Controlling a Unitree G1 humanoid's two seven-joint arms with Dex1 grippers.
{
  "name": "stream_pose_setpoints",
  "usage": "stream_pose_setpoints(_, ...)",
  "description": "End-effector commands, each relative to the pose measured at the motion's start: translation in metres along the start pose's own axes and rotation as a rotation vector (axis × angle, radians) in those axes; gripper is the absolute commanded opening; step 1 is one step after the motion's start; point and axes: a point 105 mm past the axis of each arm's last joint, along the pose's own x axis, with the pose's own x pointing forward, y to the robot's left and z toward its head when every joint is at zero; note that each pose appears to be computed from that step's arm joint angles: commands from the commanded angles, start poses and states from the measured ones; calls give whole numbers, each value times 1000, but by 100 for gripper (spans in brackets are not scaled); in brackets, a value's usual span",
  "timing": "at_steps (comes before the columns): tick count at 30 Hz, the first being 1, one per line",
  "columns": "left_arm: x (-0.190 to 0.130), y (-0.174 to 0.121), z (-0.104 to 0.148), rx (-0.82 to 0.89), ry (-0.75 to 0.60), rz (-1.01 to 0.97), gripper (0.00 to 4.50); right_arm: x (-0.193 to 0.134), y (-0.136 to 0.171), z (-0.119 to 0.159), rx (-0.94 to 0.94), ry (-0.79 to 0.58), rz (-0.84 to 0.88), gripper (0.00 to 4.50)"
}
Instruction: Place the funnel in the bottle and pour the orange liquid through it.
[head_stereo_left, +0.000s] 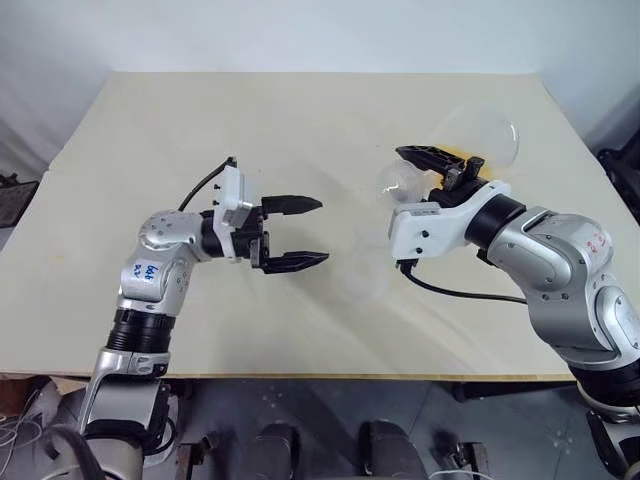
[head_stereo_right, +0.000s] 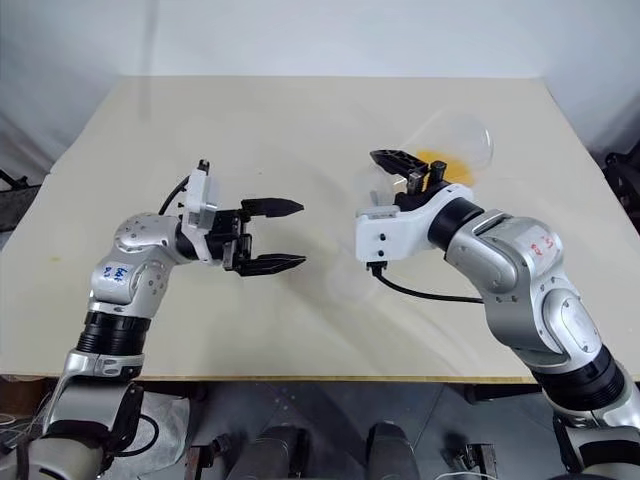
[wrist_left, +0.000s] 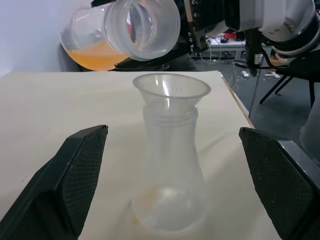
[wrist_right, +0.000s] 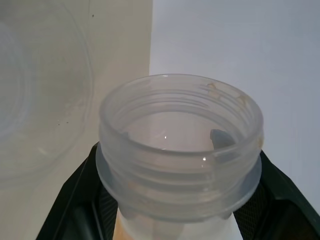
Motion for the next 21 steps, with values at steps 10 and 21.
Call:
stream_pose_setpoints(10,-11,-5,16,28,-39,5,450,-11,-17,-11,-131,35,-53,247)
stream_pose_setpoints(21,-11,-9,12,8,-37,-9,450,-11,-12,-11,-201,22,-36,247)
